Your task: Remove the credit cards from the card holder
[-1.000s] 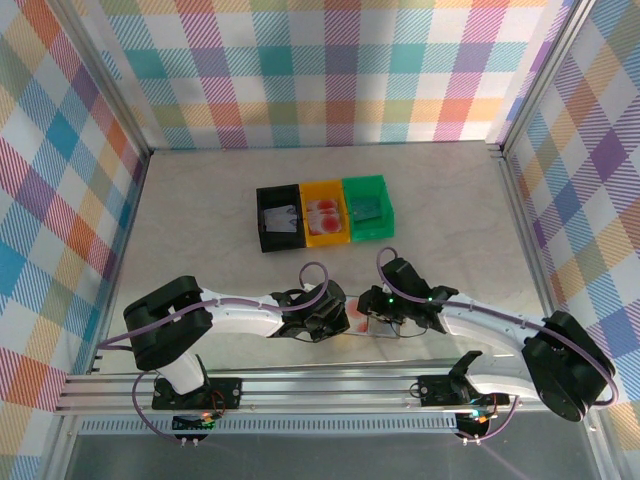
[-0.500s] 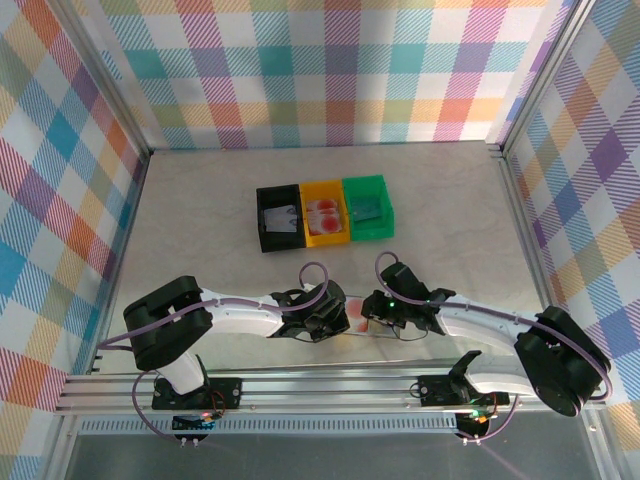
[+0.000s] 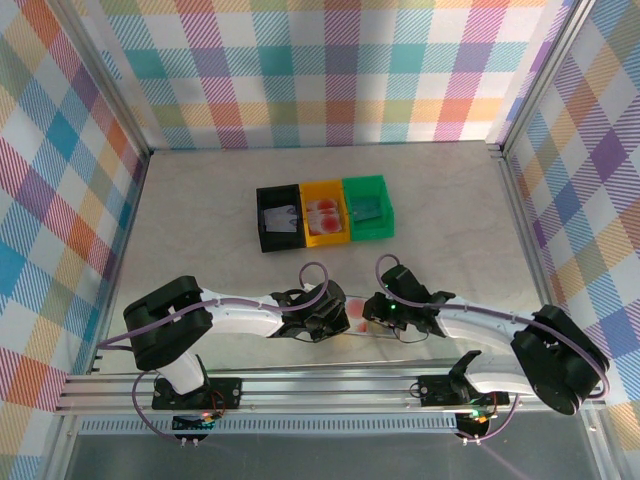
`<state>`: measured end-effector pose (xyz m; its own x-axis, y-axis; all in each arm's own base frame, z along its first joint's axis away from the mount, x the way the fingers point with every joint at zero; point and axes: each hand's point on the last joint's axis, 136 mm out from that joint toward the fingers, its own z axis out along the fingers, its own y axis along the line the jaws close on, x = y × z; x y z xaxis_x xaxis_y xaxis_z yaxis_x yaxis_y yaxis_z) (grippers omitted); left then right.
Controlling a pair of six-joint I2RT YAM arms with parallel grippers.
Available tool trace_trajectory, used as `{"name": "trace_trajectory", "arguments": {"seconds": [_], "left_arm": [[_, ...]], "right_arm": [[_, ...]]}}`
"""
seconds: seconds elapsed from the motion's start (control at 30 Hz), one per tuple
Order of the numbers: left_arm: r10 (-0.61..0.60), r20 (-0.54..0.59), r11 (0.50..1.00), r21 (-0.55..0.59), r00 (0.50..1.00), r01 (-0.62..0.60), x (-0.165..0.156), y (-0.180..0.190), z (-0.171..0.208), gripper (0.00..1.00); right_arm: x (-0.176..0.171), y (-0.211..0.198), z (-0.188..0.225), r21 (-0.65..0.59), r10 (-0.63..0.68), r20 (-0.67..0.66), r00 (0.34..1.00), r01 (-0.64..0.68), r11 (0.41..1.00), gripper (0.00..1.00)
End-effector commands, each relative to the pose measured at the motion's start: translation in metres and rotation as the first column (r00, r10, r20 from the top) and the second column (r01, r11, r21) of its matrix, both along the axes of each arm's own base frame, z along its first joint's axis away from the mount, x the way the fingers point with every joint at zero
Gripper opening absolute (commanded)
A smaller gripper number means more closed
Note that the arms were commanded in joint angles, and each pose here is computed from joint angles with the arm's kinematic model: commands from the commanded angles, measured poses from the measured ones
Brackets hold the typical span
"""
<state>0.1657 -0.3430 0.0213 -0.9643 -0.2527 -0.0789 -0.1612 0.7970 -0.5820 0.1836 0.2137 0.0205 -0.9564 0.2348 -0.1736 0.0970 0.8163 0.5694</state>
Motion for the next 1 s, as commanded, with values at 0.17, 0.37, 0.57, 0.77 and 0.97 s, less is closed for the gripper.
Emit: {"name": "trace_trajectory", "arguments": {"seconds": [0.17, 0.37, 0.57, 0.77, 0.97], "left_arm": [[0.036, -0.134, 0.957, 0.289, 0.990, 0.004, -0.0296, 0.0676, -0.0667, 0.00], [0.035, -0.138, 0.957, 0.289, 0.990, 0.006, -0.0301, 0.0670, -0.0679, 0.00], [0.036, -0.138, 0.957, 0.289, 0.990, 0.005, -0.0299, 0.0668, -0.0679, 0.00], [0.036, -0.138, 0.957, 0.290, 0.990, 0.005, -0.0298, 0.0667, -0.0677, 0.00], [0.035, -0.133, 0.957, 0.289, 0.991, 0.005, -0.0289, 0.0664, -0.0653, 0.00]], "right_arm": [[-0.0078, 0.0065, -0.0058, 0.036, 0.061, 0.012, 0.998, -0.062, 0.997, 0.21], [-0.0071, 0.0097, -0.0016, 0.061, 0.073, 0.035, 0.997, -0.075, 0.995, 0.21], [-0.0073, 0.0096, -0.0007, 0.061, 0.077, 0.040, 0.996, -0.079, 0.995, 0.17], [-0.0083, 0.0080, -0.0004, 0.064, 0.071, 0.042, 0.997, -0.073, 0.995, 0.13], [-0.0082, 0.0045, 0.0031, 0.064, 0.059, 0.060, 0.996, -0.063, 0.996, 0.08]]}}
